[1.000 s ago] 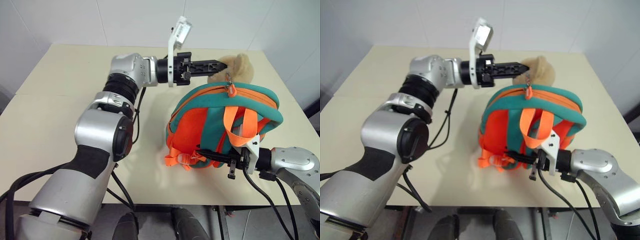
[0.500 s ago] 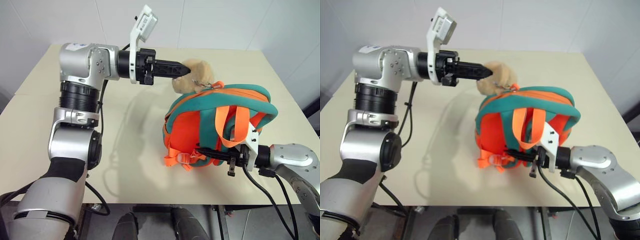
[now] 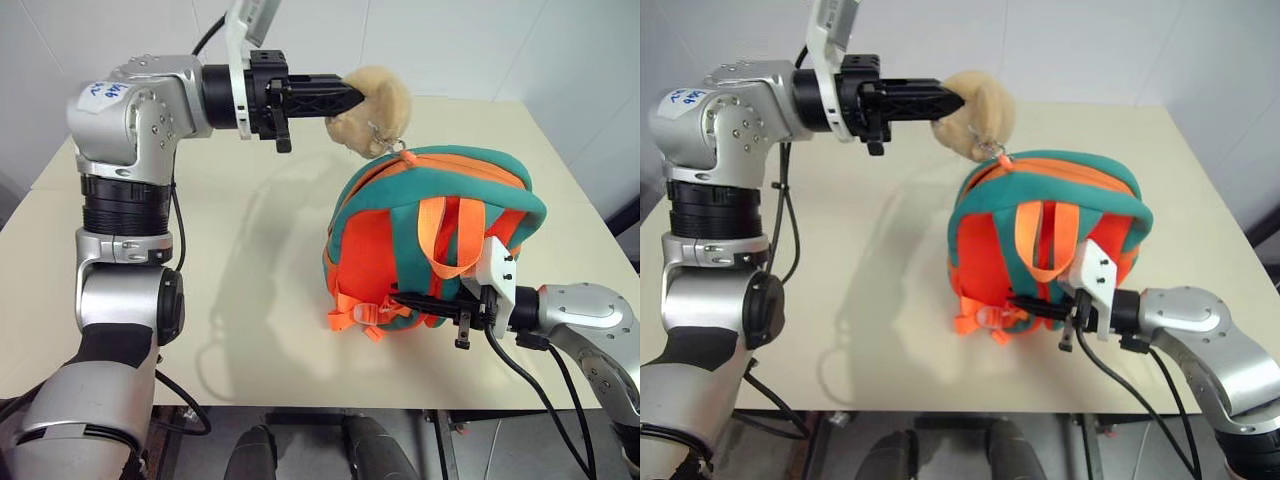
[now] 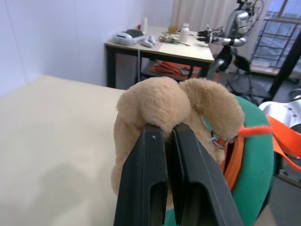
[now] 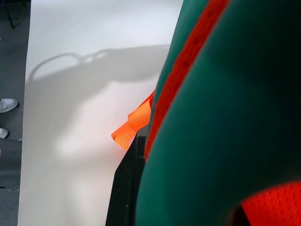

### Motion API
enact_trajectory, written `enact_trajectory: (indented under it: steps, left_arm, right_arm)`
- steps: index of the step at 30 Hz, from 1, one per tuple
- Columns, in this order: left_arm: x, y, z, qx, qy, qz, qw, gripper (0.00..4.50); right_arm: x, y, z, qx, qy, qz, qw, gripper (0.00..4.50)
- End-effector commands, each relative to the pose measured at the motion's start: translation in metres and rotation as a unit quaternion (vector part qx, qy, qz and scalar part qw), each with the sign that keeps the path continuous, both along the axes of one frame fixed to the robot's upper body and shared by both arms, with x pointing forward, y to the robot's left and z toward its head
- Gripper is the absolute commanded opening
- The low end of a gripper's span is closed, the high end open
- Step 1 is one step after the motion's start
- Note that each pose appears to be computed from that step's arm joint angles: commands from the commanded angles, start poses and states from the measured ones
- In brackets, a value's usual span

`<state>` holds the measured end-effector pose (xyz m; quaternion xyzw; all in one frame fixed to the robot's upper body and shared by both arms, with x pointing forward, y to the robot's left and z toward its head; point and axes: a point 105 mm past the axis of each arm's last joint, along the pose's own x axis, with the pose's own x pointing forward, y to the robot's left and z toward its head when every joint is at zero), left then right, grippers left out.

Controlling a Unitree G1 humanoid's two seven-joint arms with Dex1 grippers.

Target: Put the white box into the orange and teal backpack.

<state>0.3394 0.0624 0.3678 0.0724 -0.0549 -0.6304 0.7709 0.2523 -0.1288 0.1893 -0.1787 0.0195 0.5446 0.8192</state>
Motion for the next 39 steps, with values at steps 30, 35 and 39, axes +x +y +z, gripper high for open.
enact_trajectory:
  steps: [30, 35, 39]
  left_arm:
    - [0.012, 0.064, -0.043, 0.139, -0.212, 0.086, 0.963, 0.00]
    - [0.013, 0.057, -0.069, 0.179, -0.177, 0.054, 0.966, 0.00]
    - [0.015, 0.050, -0.091, 0.208, -0.158, 0.031, 0.965, 0.00]
  right_arm:
    - [0.000, 0.000, 0.001, 0.022, 0.005, -0.006, 1.000, 0.13]
    - [0.003, 0.000, 0.001, 0.020, 0.004, -0.008, 1.000, 0.13]
    - [0.005, 0.000, 0.002, 0.017, 0.003, -0.007, 1.000, 0.13]
